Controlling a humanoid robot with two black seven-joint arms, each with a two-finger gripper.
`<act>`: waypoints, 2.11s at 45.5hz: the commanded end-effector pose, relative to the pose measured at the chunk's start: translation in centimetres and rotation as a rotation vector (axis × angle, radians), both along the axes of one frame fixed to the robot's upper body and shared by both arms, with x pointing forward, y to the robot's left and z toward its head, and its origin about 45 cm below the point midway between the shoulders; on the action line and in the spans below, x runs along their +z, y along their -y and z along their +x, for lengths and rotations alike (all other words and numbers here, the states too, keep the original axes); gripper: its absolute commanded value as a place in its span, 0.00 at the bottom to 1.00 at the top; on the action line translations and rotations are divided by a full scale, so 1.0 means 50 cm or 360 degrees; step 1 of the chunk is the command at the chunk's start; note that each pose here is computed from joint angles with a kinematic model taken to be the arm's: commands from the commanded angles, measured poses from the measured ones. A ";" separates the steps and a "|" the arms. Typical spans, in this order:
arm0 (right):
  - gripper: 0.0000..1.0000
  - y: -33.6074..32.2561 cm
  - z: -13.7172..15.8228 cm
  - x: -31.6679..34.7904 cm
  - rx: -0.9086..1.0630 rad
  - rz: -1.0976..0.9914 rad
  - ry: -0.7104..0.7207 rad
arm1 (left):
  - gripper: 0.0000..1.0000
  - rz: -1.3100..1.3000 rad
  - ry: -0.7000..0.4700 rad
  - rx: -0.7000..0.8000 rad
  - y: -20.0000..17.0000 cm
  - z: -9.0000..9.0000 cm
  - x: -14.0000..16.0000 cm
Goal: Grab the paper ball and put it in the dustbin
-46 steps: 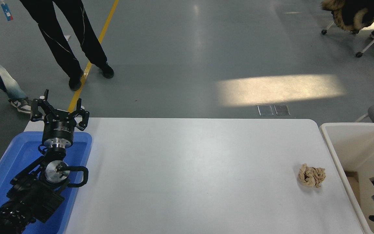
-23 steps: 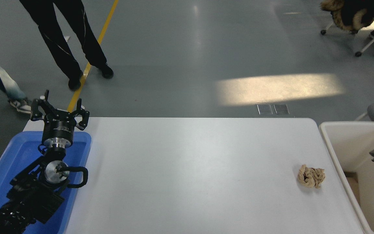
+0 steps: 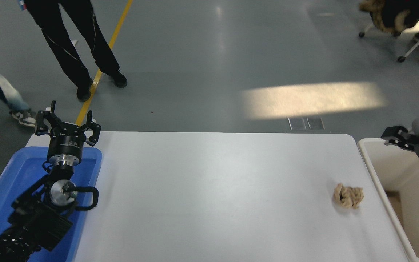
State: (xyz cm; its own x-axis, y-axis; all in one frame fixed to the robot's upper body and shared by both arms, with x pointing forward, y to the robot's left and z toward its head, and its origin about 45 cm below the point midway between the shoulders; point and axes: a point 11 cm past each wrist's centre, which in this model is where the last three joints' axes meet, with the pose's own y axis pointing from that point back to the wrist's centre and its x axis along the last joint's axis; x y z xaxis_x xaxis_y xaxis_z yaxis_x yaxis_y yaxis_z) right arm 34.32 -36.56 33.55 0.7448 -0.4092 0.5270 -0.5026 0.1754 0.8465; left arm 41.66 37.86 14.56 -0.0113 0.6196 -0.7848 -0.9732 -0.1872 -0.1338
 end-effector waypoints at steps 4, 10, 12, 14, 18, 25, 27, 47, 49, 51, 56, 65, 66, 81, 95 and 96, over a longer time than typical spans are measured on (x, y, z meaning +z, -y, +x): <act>0.99 -0.220 -0.021 0.204 0.0360 0.0225 -0.0041 | 0.99 -0.0002 -0.0001 0.0004 -0.001 -0.001 -0.001; 0.99 -0.336 -0.053 0.255 0.0587 0.0438 -0.0137 | 0.99 -0.0004 0.0002 0.0005 -0.001 0.000 0.000; 0.99 -0.362 -0.062 0.266 0.0654 0.0462 -0.0155 | 0.99 -0.0003 -0.0002 0.0007 -0.002 -0.002 -0.002; 0.99 -0.383 -0.069 0.270 0.0710 0.0462 -0.0176 | 0.99 -0.0003 0.0000 0.0006 -0.002 -0.001 -0.001; 0.99 -0.411 -0.079 0.269 0.0781 0.0451 -0.0218 | 0.99 -0.0003 -0.0001 0.0010 -0.002 -0.001 -0.001; 0.99 -0.428 -0.093 0.260 0.0831 0.0432 -0.0313 | 0.99 -0.0004 0.0002 0.0010 -0.002 0.000 0.000; 0.99 -0.429 -0.093 0.256 0.0830 0.0428 -0.0328 | 0.99 -0.0004 0.0002 0.0010 -0.002 0.000 0.000; 0.99 -0.332 -0.047 0.129 0.0516 0.0370 -0.0347 | 0.99 -0.0004 -0.0001 0.0009 -0.002 -0.002 -0.002; 0.99 -0.310 -0.042 0.101 0.0451 0.0349 -0.0349 | 0.99 -0.0004 0.0001 0.0008 -0.001 0.000 0.000; 0.99 -0.294 -0.038 0.074 0.0398 0.0337 -0.0344 | 0.99 -0.0005 0.0003 0.0007 -0.001 0.000 0.000; 0.99 -0.257 -0.035 0.009 0.0285 0.0295 -0.0338 | 0.99 -0.0004 -0.0001 0.0009 -0.002 -0.002 -0.002; 0.99 -0.179 -0.023 -0.130 0.0151 0.0225 -0.0406 | 0.99 -0.0003 0.0001 0.0011 -0.002 -0.001 0.000; 0.99 -0.169 -0.017 -0.146 0.0144 0.0205 -0.0402 | 0.99 -0.0004 0.0001 0.0008 -0.002 -0.001 0.000; 0.99 -0.076 -0.001 -0.346 0.0033 0.0128 -0.0423 | 0.99 -0.0001 0.0000 0.0010 -0.002 -0.001 0.000; 0.99 -0.021 -0.012 -0.478 0.0048 0.0067 -0.0422 | 0.99 -0.0003 0.0004 0.0007 -0.001 0.000 0.001; 0.99 -0.017 -0.015 -0.484 0.0054 0.0057 -0.0426 | 0.99 -0.0002 0.0001 0.0003 -0.001 0.000 0.000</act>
State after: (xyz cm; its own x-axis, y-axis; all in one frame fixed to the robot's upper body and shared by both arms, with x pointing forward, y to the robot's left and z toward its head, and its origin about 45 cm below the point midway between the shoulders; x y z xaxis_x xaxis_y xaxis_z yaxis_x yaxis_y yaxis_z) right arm 34.66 -33.17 14.50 0.8700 -0.4039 0.2830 -0.2691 0.0920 0.9587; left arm 41.64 37.94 14.56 -0.0131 0.6181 -0.7860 -0.9722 -0.1916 -0.1346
